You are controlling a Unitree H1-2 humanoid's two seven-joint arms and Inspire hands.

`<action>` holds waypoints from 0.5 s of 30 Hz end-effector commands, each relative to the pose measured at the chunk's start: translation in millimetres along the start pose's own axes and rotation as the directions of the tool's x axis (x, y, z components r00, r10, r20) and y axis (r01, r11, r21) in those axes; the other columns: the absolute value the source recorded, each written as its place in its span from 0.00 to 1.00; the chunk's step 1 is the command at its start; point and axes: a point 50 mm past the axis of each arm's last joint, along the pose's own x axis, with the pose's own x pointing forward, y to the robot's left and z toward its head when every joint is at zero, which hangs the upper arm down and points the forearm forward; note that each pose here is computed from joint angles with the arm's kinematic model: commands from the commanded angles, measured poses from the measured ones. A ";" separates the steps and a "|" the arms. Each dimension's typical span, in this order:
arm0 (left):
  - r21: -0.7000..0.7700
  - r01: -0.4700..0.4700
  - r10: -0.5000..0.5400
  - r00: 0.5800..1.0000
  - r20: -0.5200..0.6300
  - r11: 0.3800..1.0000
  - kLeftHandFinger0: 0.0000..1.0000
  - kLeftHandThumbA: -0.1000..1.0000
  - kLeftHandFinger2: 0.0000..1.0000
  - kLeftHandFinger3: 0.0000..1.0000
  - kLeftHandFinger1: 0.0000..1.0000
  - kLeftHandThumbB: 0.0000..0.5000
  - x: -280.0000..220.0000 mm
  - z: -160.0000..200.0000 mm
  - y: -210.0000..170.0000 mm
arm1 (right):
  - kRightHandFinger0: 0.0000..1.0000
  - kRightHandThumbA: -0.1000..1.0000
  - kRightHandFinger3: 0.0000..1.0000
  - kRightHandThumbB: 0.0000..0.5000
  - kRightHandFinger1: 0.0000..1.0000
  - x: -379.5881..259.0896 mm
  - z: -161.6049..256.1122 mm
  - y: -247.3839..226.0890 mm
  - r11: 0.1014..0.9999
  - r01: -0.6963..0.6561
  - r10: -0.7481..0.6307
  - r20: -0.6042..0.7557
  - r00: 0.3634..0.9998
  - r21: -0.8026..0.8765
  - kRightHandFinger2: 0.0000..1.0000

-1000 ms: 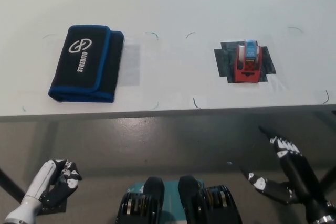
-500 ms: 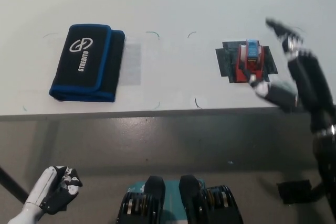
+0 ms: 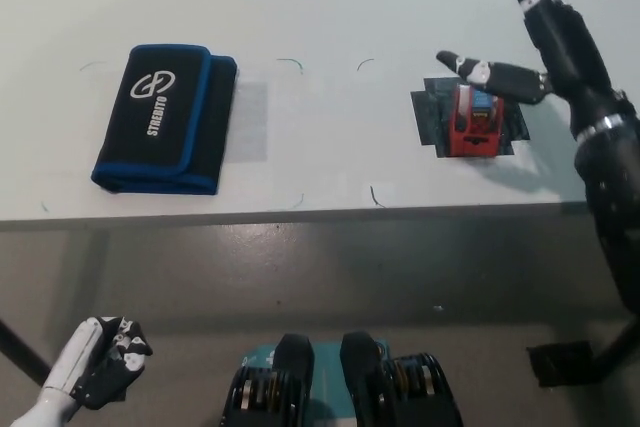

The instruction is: Use the right hand to move the tape on the right hand side to the notebook on the left hand side

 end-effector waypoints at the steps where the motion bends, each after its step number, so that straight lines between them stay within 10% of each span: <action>1: 0.027 -0.018 0.016 0.998 0.059 0.999 0.03 0.00 0.19 0.34 0.07 0.75 1.9 9.0 10.3 | 1.00 0.85 1.00 1.00 1.00 31.9 7.3 -22.3 0.999 -0.001 0.002 -0.012 1.000 0.035 1.00; 15: 0.038 -0.012 0.010 0.999 0.054 0.999 0.03 0.00 0.22 0.35 0.09 0.76 5.3 12.2 10.8 | 1.00 0.85 1.00 1.00 1.00 53.6 -36.0 -2.1 0.999 -0.030 0.036 -0.150 0.988 0.043 1.00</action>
